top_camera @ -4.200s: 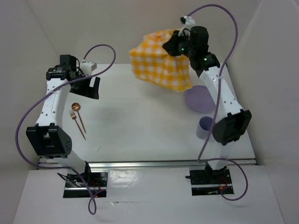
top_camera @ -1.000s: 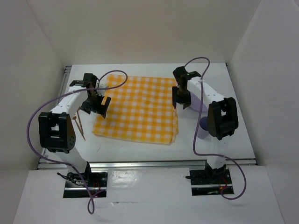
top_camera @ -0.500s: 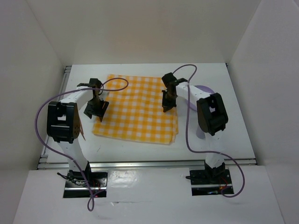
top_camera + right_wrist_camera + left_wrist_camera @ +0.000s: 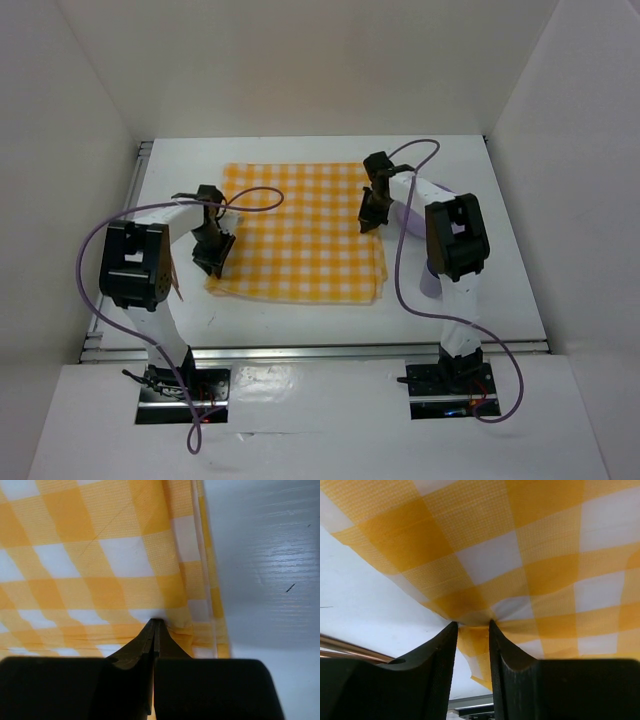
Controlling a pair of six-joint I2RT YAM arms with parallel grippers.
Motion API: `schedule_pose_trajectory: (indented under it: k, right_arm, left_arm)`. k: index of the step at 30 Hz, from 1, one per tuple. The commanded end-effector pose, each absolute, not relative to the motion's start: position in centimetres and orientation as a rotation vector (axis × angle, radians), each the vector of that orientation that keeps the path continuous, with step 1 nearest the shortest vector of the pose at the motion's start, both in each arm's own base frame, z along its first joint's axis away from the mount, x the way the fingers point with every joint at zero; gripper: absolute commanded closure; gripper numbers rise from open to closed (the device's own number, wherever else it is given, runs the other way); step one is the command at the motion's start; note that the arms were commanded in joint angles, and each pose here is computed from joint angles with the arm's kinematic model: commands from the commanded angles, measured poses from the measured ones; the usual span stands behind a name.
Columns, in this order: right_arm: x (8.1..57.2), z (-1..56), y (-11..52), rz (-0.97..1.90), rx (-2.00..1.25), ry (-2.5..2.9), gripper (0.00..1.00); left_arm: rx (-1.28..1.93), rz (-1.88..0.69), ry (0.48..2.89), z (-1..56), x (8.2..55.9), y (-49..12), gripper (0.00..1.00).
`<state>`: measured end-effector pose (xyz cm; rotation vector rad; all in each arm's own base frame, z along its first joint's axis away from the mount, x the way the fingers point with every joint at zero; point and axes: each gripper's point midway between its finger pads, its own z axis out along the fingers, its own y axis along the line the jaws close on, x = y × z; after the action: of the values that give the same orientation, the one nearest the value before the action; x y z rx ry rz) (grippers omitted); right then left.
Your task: Set the dinner table for one person
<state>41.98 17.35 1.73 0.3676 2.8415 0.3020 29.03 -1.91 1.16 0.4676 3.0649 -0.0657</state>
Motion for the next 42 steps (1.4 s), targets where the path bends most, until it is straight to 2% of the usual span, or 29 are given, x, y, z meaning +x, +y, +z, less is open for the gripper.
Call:
schedule_pose_trajectory:
  k: [1, 3, 7, 11, 12, 14, 19, 24, 28, 29, 31, 32, 33, 35, 38, 42]
  right_arm:
    - [42.3, 1.7, 16.9, 0.272, 0.363, 2.817, 1.0]
    - [42.1, 2.4, 16.7, 0.269, 0.362, 2.798, 1.0]
    - [40.5, 2.8, 16.5, 0.289, 0.374, 2.798, 1.0]
    - [38.4, 2.9, 15.6, 0.266, 0.392, 2.805, 1.0]
    - [38.2, 3.2, 15.5, 0.268, 0.392, 2.801, 1.0]
    - [38.5, 3.8, 15.0, 0.237, 0.381, 2.775, 1.0]
    - [41.4, 6.4, 15.1, 0.211, 0.267, 2.712, 1.0]
    - [44.6, 10.0, 16.6, 0.259, 0.161, 2.622, 0.98]
    - [44.0, 9.3, 16.3, 0.193, 0.205, 2.662, 0.97]
    - [43.8, 8.3, 15.8, 0.155, 0.233, 2.678, 0.94]
    - [43.6, 7.1, 14.8, 0.072, 0.314, 2.68, 0.82]
    - [43.4, 6.6, 14.5, 0.05, 0.336, 2.692, 0.43]
    - [43.9, 5.9, 14.7, 0.044, 0.336, 2.7, 0.35]
    - [45.1, 5.2, 14.7, 0.036, 0.384, 2.713, 0.29]
    - [47.0, 5.3, 15.4, 0.052, 0.396, 2.691, 0.29]
    - [46.9, 1.8, 15.2, -0.012, 0.412, 2.761, 0.33]
  left_arm:
    - [0.526, -0.21, 3.075, 1.6, 27.3, -3.4, 0.62]
    - [0.544, -0.26, 3.075, 1.8, 26.4, -4.2, 0.62]
    - [0.591, -0.249, 3.083, 1.7, 24.9, -4.4, 0.53]
    - [0.57, -0.139, 3.052, 2.6, 25.3, -3.3, 0.34]
    - [0.554, -0.1, 3.037, 2.8, 25.7, -3.0, 0.32]
    - [0.528, -0.051, 2.999, 4.1, 27.2, -2.7, 0.28]
    - [0.519, -0.233, 2.974, 8.4, 27.6, -4.9, 0.19]
    - [0.483, -0.225, 2.916, 11.1, 29.3, -5.2, 0.19]
    - [0.456, -0.137, 2.907, 10.1, 30.9, -5.0, 0.19]
    - [0.465, -0.093, 2.903, 9.5, 31.3, -4.8, 0.19]
    - [0.429, 0.017, 2.891, 8.6, 32.7, -4.0, 0.19]
    - [0.433, 0.038, 2.93, 7.4, 32.6, -3.7, 0.19]
    - [0.413, 0.05, 2.937, 7.2, 32.9, -3.6, 0.19]
    - [0.397, 0.067, 2.95, 7.2, 32.8, -3.5, 0.19]
    - [0.379, 0.079, 2.934, 7.1, 32.9, -3.4, 0.19]
    - [0.378, 0.095, 2.935, 7.0, 32.6, -3.1, 0.19]
